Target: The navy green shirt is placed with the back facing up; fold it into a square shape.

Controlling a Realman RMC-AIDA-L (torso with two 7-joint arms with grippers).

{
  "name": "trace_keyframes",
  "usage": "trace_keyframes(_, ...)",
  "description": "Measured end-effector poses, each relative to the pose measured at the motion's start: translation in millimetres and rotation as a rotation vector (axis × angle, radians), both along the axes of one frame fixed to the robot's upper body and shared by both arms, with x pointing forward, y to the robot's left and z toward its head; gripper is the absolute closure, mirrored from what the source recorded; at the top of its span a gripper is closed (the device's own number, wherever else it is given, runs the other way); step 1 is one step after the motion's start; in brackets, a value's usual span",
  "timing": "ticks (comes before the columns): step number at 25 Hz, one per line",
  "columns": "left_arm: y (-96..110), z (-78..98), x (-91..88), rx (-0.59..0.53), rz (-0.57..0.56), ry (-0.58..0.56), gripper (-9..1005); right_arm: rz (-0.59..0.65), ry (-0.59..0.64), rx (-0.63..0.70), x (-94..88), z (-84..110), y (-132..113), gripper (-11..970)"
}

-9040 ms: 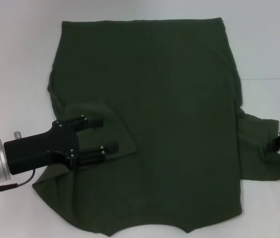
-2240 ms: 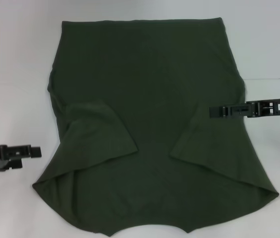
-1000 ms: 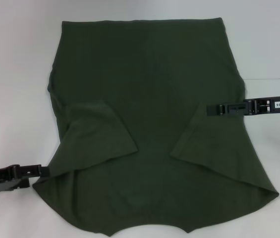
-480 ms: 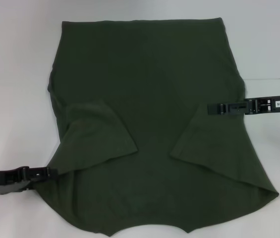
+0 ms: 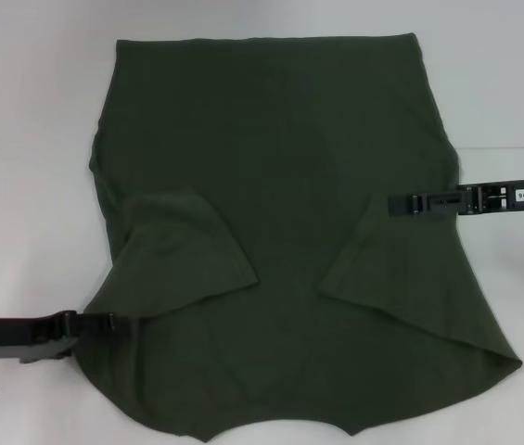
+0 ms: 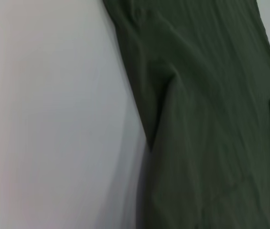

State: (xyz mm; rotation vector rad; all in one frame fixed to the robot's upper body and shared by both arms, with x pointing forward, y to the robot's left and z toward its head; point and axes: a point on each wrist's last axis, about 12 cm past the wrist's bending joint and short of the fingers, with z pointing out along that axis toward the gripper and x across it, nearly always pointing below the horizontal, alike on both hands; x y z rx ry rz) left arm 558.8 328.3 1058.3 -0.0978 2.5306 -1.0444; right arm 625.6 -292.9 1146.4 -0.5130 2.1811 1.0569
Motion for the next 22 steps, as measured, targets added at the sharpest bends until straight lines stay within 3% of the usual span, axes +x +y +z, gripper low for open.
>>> trace_keyframes(22,-1.5,-0.2,9.8,0.011,0.062,-0.009,121,-0.007,-0.010,0.001,1.2,1.2,-0.5,27)
